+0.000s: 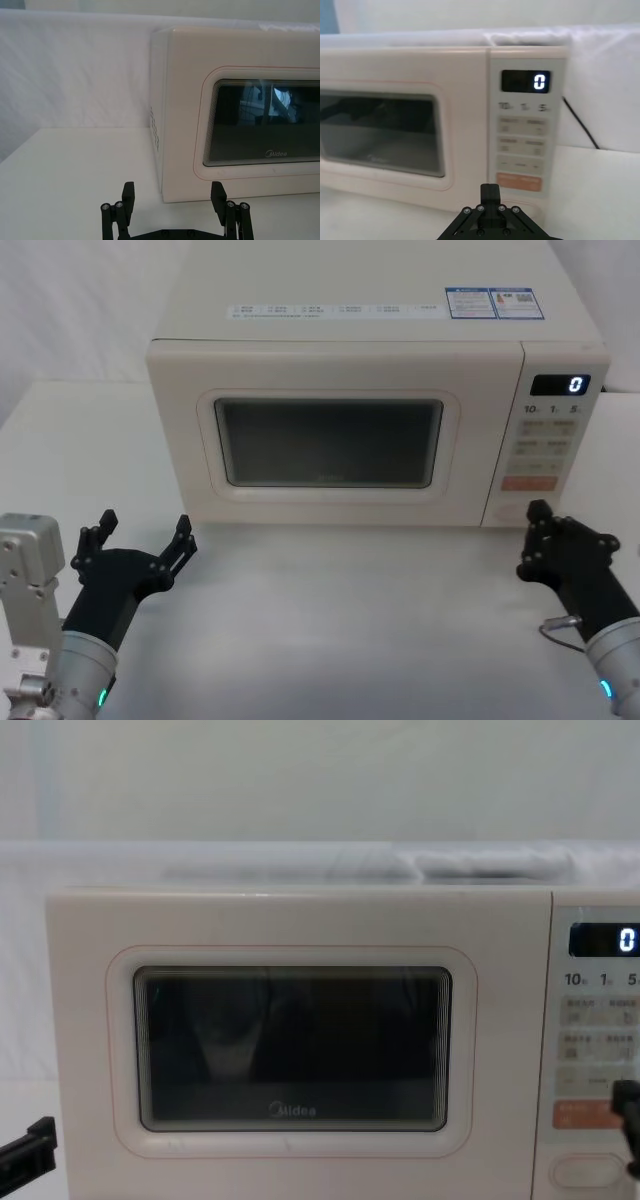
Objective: Press the button to open the microwave door with one hand; close the microwave door with the other hand.
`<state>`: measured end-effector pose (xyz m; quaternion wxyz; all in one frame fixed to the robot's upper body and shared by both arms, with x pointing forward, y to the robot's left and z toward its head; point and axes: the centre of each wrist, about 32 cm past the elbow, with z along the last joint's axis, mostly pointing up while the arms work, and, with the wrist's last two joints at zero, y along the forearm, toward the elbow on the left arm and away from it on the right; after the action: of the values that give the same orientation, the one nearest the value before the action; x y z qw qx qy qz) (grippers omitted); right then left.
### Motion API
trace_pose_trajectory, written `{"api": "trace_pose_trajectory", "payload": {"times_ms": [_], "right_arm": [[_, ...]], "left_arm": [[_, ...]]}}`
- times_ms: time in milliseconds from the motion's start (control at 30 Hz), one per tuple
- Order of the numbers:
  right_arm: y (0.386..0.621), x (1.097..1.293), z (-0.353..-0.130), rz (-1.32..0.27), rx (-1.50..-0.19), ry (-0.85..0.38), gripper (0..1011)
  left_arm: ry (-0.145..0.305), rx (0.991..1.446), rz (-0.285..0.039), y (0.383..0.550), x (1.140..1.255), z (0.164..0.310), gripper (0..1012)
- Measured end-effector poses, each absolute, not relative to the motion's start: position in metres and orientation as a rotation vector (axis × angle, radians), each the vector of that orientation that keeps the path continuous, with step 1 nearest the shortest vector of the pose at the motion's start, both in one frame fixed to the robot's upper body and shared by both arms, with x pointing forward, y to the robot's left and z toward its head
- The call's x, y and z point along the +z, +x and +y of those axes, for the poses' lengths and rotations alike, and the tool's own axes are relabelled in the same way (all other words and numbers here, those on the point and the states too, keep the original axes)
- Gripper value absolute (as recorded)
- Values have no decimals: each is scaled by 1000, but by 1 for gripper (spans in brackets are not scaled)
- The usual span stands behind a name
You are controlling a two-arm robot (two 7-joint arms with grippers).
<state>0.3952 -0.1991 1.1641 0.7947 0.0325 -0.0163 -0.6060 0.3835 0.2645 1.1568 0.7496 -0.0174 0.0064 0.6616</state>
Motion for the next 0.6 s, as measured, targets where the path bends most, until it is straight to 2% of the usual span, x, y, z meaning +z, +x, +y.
{"api": "trace_pose_trajectory", "payload": {"times_ms": [233, 600], "right_arm": [[395, 1165, -217, 17, -1356, 99, 0], [407, 1150, -229, 108, -1382, 57, 0]], "left_arm": [[-38, 1446, 14, 384, 1157, 265, 1001], [-38, 1446, 14, 384, 1157, 265, 1001]]}}
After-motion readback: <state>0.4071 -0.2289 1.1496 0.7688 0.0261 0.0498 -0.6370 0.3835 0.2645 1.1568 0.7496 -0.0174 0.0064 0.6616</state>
